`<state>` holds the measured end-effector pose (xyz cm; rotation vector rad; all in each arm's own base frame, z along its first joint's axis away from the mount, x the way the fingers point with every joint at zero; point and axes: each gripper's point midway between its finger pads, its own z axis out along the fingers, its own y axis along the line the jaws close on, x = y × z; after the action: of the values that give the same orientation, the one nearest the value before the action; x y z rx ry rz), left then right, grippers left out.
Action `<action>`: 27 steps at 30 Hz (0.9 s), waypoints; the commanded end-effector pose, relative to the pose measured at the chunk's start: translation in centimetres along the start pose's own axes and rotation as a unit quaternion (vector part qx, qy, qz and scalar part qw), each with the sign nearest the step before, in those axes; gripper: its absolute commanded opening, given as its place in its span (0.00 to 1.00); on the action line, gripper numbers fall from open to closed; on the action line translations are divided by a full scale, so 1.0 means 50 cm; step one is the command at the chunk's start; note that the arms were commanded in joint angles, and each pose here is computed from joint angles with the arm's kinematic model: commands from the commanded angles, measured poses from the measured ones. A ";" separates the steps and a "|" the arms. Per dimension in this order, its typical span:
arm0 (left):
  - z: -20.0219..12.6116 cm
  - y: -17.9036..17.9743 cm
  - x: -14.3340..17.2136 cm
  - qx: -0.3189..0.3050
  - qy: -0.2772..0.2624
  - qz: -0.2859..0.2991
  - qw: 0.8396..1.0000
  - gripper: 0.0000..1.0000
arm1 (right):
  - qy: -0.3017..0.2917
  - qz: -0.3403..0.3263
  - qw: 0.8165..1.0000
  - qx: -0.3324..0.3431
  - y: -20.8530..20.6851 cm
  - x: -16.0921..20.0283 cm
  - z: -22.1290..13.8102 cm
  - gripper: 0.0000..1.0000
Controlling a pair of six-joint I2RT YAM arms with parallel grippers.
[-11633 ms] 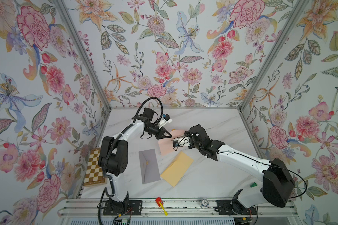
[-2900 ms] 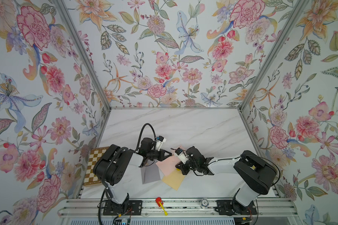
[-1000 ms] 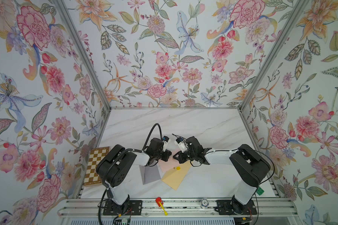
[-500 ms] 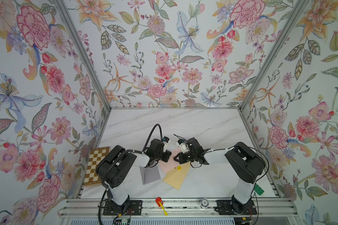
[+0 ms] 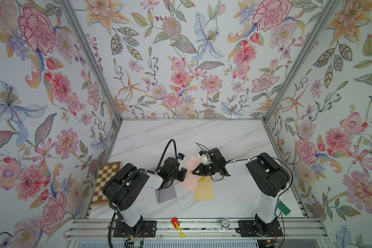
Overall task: Fold the letter paper in half and place it into the envelope
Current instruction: Place the letter paper in the envelope.
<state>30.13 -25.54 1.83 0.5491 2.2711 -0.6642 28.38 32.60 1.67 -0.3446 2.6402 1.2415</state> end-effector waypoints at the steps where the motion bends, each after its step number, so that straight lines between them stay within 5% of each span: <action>1: -0.012 0.013 0.120 -0.028 0.090 -0.006 0.996 0.00 | 0.065 0.092 0.986 0.120 -0.138 0.104 0.006 0.00; 8: -0.042 -0.018 0.065 -0.019 0.015 0.021 0.999 0.00 | 0.068 0.108 0.984 0.125 -0.153 0.112 0.007 0.00; 27: -0.039 -0.085 0.008 0.058 -0.056 0.012 0.997 0.00 | 0.067 0.103 0.984 0.129 -0.163 0.117 0.012 0.00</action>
<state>27.19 -26.61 4.15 0.5687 2.1412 -0.7281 28.44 32.53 1.53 -0.2954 2.6696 1.2822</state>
